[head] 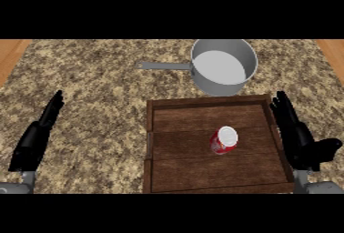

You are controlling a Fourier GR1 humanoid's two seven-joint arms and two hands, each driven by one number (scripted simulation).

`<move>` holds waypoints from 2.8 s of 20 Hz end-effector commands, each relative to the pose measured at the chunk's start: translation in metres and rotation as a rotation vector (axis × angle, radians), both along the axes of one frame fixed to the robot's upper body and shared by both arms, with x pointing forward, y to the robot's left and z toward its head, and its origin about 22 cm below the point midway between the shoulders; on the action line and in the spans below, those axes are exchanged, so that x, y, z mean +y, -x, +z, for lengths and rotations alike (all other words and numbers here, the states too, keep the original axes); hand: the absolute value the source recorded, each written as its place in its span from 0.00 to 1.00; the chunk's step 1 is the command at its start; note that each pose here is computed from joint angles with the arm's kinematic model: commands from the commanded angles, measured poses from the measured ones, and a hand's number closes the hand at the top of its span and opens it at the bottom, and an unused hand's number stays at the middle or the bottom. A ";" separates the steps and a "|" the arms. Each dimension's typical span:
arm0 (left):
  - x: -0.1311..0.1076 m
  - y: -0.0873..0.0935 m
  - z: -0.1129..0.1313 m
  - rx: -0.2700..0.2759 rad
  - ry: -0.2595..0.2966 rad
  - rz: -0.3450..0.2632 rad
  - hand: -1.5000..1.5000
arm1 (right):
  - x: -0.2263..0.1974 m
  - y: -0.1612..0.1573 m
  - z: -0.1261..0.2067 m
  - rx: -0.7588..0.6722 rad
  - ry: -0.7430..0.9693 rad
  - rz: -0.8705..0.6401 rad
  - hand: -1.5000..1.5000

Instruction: Pick the can from the tray and place it in the pot

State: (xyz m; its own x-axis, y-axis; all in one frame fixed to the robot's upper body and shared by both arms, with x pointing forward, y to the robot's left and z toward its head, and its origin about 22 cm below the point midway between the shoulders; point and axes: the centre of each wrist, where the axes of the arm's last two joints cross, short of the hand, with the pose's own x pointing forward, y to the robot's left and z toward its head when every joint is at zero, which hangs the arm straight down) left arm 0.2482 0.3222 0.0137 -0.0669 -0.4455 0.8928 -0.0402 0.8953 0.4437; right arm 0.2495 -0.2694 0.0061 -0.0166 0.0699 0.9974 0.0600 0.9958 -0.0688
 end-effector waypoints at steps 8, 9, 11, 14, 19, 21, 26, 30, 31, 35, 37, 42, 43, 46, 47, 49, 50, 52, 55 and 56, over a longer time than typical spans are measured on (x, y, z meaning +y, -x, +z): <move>-0.039 -0.036 0.043 -0.039 0.348 0.097 0.50 | -0.079 -0.040 0.065 -0.194 0.704 0.000 1.00; -0.044 -0.041 0.043 -0.001 0.383 0.120 0.50 | -0.068 -0.046 0.048 -0.232 0.508 -0.121 0.00; -0.040 -0.031 0.051 -0.006 0.388 0.124 0.50 | -0.068 -0.047 0.019 -0.308 0.405 -0.099 0.00; -0.038 -0.036 0.071 -0.012 0.381 0.131 0.50 | -0.061 -0.043 0.042 -0.435 0.364 -0.005 0.00; -0.043 -0.028 0.054 0.003 0.384 0.142 0.50 | -0.054 -0.019 0.082 -0.421 0.429 0.122 0.00; -0.031 -0.044 0.067 -0.021 0.371 0.159 0.50 | -0.046 -0.019 0.099 -0.347 0.504 0.215 0.00; -0.038 -0.036 0.062 -0.007 0.370 0.146 0.50 | -0.041 -0.029 0.138 -0.110 0.710 0.390 0.00; -0.059 -0.045 0.067 -0.011 0.375 0.120 0.50 | 0.002 -0.025 0.144 0.002 0.868 0.496 0.00; -0.047 -0.036 0.062 -0.009 0.370 0.125 0.50 | 0.000 -0.018 0.156 0.058 0.908 0.528 0.00; -0.043 -0.038 0.083 -0.021 0.384 0.126 0.50 | 0.044 -0.019 0.157 0.152 0.960 0.596 0.00; -0.067 -0.038 0.062 -0.014 0.380 0.126 0.50 | 0.056 -0.024 0.154 0.177 0.968 0.598 0.00; -0.035 -0.029 0.058 -0.001 0.380 0.130 0.50 | 0.075 -0.018 0.137 0.215 0.940 0.604 0.00; -0.038 -0.032 0.059 -0.022 0.376 0.137 0.50 | 0.095 -0.002 0.134 0.210 0.925 0.607 0.00; -0.047 -0.037 0.078 -0.023 0.381 0.120 0.50 | 0.094 -0.019 0.136 0.227 0.937 0.621 0.00; -0.044 -0.029 0.060 -0.002 0.378 0.133 0.50 | 0.120 -0.001 0.126 0.223 0.947 0.604 0.00; -0.036 -0.047 0.083 -0.011 0.395 0.134 0.50 | 0.087 -0.013 0.123 0.281 0.982 0.606 0.00; -0.049 -0.036 0.083 0.009 0.378 0.121 0.50 | 0.091 -0.023 0.120 0.288 1.011 0.576 0.00; -0.047 -0.029 0.080 0.006 0.386 0.136 0.50 | 0.094 -0.028 0.105 0.309 1.024 0.544 0.00; -0.038 -0.028 0.053 0.009 0.375 0.129 0.50 | 0.082 -0.023 0.106 0.316 1.038 0.548 0.00; -0.057 -0.044 0.065 -0.009 0.393 0.134 0.50 | 0.110 -0.024 0.085 0.316 1.043 0.571 0.00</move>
State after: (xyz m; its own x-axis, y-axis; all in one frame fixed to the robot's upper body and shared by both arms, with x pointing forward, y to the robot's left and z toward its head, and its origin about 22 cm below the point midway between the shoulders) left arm 0.2838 0.2755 0.0814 -0.0354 -0.0842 0.9958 -0.1660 0.9831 0.0772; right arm 0.2702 -0.1752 0.1119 -0.0776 0.8873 0.4546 -0.5221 0.3523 -0.7767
